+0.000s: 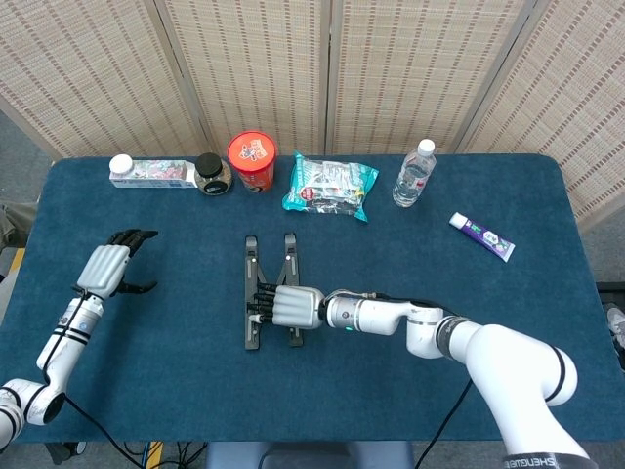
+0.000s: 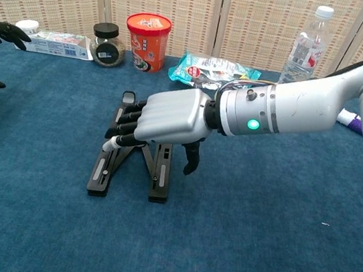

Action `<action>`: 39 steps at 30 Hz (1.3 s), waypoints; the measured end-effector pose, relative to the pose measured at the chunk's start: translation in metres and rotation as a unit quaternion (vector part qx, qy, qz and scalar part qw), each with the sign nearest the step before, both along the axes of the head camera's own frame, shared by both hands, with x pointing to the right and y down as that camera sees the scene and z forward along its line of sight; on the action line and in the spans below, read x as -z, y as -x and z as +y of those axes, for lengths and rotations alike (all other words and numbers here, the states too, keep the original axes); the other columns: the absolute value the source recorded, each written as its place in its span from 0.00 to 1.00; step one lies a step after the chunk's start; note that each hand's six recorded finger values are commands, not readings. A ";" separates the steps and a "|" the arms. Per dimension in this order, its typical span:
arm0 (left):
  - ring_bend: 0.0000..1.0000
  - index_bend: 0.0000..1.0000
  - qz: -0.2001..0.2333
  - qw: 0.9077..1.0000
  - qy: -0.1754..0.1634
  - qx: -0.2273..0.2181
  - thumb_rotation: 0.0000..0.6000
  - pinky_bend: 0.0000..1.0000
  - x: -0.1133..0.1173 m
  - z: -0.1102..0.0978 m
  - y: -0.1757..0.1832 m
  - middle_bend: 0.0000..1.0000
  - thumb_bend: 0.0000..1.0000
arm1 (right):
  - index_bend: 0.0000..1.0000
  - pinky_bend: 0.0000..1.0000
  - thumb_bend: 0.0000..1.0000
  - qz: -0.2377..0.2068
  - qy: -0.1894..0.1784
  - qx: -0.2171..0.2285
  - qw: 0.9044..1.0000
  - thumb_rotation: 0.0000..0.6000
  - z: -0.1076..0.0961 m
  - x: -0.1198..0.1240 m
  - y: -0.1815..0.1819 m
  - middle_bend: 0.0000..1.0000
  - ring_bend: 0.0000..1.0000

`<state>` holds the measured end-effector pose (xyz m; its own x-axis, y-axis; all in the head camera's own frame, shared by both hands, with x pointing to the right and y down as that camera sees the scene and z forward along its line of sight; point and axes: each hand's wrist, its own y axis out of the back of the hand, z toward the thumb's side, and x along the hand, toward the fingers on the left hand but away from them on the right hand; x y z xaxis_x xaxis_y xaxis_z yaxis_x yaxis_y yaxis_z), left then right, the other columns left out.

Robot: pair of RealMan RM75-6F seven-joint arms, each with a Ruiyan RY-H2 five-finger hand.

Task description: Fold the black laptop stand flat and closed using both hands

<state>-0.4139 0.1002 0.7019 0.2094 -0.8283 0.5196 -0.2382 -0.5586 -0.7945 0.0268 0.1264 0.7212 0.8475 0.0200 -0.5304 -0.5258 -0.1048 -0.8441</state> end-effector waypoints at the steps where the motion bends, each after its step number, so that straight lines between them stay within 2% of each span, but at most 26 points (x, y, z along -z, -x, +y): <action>1: 0.11 0.13 0.000 1.000 0.000 0.002 1.00 0.11 0.000 0.000 0.001 0.18 0.14 | 0.00 0.00 0.00 0.002 0.000 0.002 1.000 1.00 0.000 -0.003 0.002 0.00 0.00; 18: 0.11 0.13 -0.001 1.000 0.000 0.022 1.00 0.11 0.000 0.002 0.019 0.18 0.14 | 0.00 0.00 0.00 0.010 0.008 0.006 1.000 1.00 -0.004 -0.017 0.032 0.00 0.00; 39: 0.11 0.13 -0.003 1.000 0.001 0.024 1.00 0.11 0.000 0.004 0.025 0.18 0.14 | 0.00 0.00 0.00 0.041 0.072 -0.045 0.996 1.00 -0.008 -0.027 0.057 0.07 0.00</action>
